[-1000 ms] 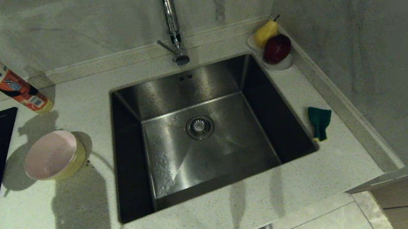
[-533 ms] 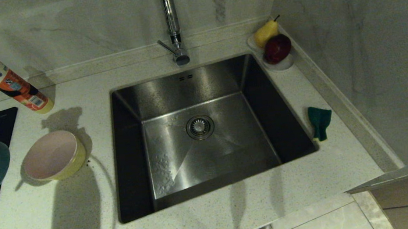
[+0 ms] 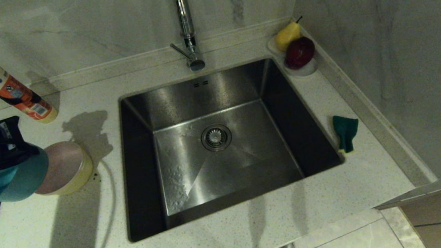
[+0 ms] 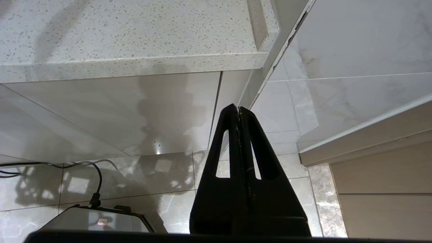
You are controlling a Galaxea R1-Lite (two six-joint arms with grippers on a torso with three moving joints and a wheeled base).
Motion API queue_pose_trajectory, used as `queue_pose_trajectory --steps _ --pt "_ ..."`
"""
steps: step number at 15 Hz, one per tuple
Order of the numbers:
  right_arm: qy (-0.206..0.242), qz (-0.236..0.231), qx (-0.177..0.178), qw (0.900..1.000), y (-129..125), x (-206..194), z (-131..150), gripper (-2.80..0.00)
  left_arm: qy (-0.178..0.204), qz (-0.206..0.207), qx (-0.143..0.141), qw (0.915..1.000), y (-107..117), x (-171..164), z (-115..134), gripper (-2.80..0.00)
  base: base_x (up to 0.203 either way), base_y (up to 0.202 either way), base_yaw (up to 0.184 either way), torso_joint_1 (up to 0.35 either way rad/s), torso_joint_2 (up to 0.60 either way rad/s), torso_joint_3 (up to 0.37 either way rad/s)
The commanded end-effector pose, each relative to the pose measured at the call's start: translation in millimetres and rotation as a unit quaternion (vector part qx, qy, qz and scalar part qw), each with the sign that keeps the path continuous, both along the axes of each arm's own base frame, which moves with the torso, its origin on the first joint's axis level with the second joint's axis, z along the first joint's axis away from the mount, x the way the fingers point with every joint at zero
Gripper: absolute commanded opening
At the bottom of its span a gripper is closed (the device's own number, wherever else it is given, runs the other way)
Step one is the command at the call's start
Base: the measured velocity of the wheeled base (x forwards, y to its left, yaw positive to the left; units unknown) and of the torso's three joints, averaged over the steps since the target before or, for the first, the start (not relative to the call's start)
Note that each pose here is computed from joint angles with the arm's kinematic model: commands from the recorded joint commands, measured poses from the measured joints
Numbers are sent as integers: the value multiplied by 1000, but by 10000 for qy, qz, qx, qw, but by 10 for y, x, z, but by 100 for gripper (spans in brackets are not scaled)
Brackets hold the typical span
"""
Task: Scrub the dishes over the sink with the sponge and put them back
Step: Place the bowl on the bowl
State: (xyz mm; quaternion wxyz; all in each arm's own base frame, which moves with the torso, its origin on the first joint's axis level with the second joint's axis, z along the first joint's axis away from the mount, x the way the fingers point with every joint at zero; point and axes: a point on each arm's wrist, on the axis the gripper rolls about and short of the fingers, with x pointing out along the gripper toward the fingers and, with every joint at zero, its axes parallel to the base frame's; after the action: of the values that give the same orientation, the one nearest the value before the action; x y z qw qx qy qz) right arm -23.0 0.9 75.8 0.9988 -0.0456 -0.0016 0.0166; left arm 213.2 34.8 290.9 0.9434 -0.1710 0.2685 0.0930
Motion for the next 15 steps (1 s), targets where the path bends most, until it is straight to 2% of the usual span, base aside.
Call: queue_pose_trajectory --steps 1,6,9,15 --pt "1 -5 -4 10000 0 0 -1 -280 178 -36 -10 9998 -39 125 -97 -280 0 0 0 0 0 0" --pt "1 3 -4 10000 0 0 -1 -280 248 -93 -8 9996 -120 178 -139 -280 0 0 0 0 0 0" --pt "1 10 -4 10000 0 0 -1 -280 442 -55 -11 9990 -119 170 -256 -280 0 0 0 0 0 0" --pt "1 3 -4 10000 0 0 -1 -280 169 191 127 9996 -100 242 -401 -280 0 0 0 0 0 0"
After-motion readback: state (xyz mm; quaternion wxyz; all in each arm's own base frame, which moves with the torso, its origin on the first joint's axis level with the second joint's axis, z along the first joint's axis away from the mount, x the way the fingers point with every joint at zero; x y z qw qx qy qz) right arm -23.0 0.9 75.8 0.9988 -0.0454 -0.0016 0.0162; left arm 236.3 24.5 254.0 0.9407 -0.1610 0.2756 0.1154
